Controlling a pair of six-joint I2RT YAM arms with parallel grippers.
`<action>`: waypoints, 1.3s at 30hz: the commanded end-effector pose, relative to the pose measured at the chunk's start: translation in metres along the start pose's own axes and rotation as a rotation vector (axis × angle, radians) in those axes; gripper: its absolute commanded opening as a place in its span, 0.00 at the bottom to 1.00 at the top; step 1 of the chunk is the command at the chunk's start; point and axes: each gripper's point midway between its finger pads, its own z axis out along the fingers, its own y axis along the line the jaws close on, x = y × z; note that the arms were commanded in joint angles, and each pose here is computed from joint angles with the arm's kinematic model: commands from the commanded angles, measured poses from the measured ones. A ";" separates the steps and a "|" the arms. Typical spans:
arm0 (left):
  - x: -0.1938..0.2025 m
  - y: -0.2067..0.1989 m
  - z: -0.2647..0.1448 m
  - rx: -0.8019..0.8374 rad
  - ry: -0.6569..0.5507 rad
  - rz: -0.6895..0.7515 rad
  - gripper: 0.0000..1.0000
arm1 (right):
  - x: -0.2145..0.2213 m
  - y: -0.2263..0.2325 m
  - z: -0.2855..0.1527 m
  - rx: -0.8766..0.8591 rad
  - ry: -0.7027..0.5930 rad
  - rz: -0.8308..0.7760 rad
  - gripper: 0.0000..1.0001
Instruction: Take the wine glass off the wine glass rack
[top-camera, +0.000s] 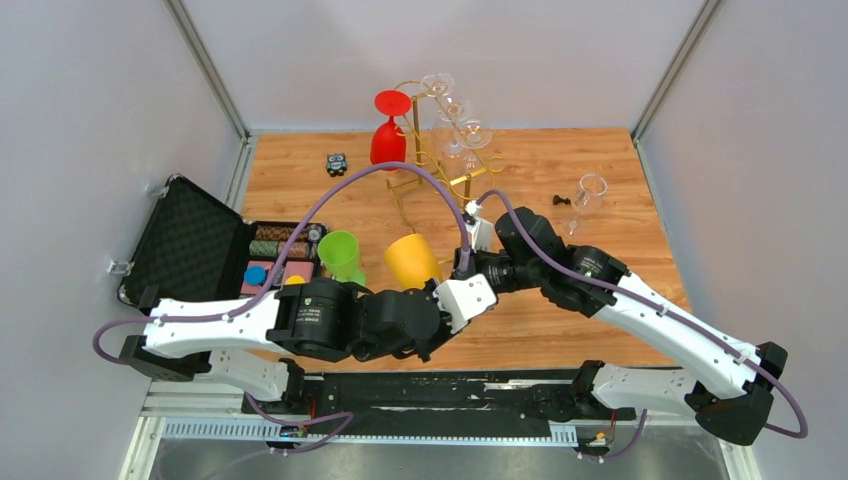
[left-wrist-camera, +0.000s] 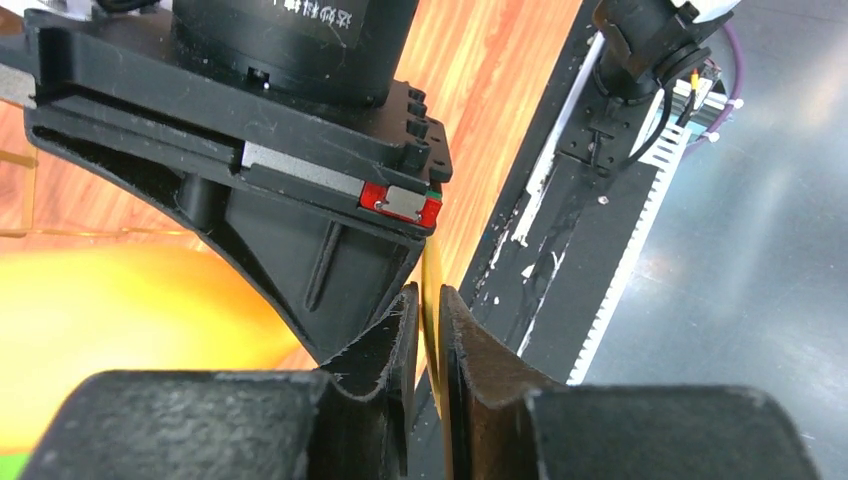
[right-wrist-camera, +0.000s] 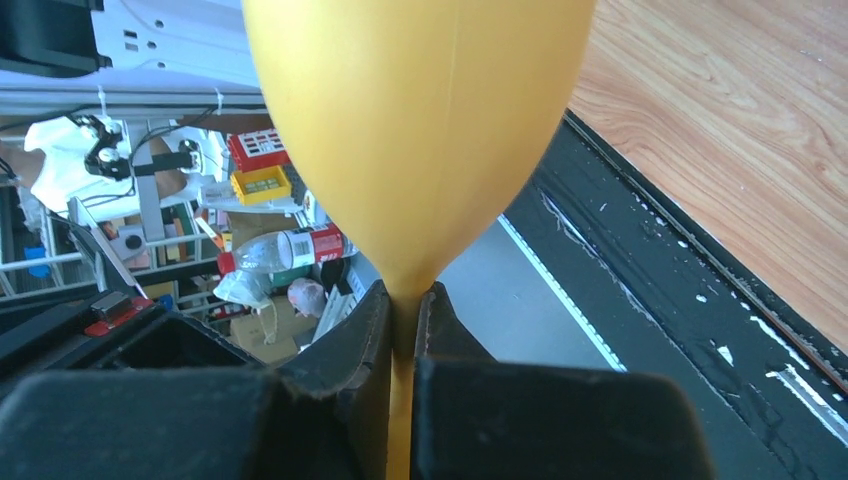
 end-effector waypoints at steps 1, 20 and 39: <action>-0.025 0.008 -0.010 -0.020 -0.123 -0.035 0.29 | 0.001 0.010 -0.003 -0.042 -0.001 -0.067 0.00; -0.031 0.049 -0.015 0.000 -0.261 -0.222 0.94 | -0.024 -0.023 -0.022 0.099 -0.216 -0.340 0.00; -0.014 0.141 -0.033 -0.153 -0.332 -0.576 0.97 | -0.047 -0.090 -0.039 0.390 -0.327 -0.679 0.00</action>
